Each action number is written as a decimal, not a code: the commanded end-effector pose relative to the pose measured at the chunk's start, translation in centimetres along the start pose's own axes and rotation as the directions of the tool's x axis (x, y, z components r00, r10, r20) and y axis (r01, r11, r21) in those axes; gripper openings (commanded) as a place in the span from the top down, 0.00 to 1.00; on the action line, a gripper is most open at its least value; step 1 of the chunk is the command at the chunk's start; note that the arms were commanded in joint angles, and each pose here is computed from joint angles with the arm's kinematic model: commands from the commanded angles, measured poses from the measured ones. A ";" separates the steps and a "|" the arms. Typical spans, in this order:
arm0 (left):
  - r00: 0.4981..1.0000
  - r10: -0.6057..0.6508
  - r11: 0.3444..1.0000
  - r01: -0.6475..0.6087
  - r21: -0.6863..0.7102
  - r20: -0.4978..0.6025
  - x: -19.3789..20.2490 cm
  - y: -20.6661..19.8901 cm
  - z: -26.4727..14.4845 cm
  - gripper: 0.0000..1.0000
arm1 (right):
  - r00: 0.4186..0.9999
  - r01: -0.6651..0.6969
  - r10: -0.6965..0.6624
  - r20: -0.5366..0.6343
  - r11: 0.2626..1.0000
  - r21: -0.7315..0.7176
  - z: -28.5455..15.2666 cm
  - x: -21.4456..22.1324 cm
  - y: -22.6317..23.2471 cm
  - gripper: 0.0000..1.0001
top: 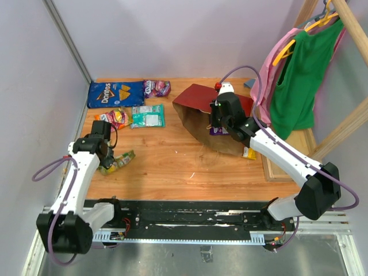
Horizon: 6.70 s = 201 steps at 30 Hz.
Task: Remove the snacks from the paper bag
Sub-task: Place the snack at the center of the board, then take out the snack from the paper bag.
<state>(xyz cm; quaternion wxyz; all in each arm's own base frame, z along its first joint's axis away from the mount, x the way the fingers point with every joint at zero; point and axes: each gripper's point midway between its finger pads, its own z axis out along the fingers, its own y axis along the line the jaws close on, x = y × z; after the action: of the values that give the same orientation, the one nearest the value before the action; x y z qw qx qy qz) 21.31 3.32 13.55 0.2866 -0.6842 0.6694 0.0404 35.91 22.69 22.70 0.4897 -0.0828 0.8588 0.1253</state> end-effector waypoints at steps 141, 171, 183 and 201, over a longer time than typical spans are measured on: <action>0.587 0.613 -0.373 -0.376 0.848 0.529 17.8 -16.7 -21.0 0.00 | 0.988 0.125 -0.148 -0.036 0.926 -0.357 -5.6 -2.4 5.1 0.90; 0.242 0.620 -0.555 -0.537 0.635 0.746 24.2 -9.5 -22.2 0.00 | 0.991 0.072 -0.063 0.121 0.995 -0.070 -10.8 -3.6 -3.9 0.26; 0.127 0.734 -0.608 -0.315 0.729 0.667 31.7 -8.2 -22.5 0.22 | 0.989 0.081 -0.070 0.128 0.993 -0.082 -11.5 -2.8 -4.0 0.26; 0.248 0.757 -0.567 -0.213 0.796 0.605 33.6 -12.4 -28.9 0.99 | 0.995 0.010 -0.010 0.103 1.000 0.000 -11.9 2.7 -6.7 0.32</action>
<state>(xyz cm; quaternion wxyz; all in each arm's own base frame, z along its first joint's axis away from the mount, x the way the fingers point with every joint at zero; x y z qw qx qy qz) 26.63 -39.05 22.31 0.3884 0.3024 0.7916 -0.3620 26.91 13.80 26.52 0.5289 -0.1208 0.8302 0.1284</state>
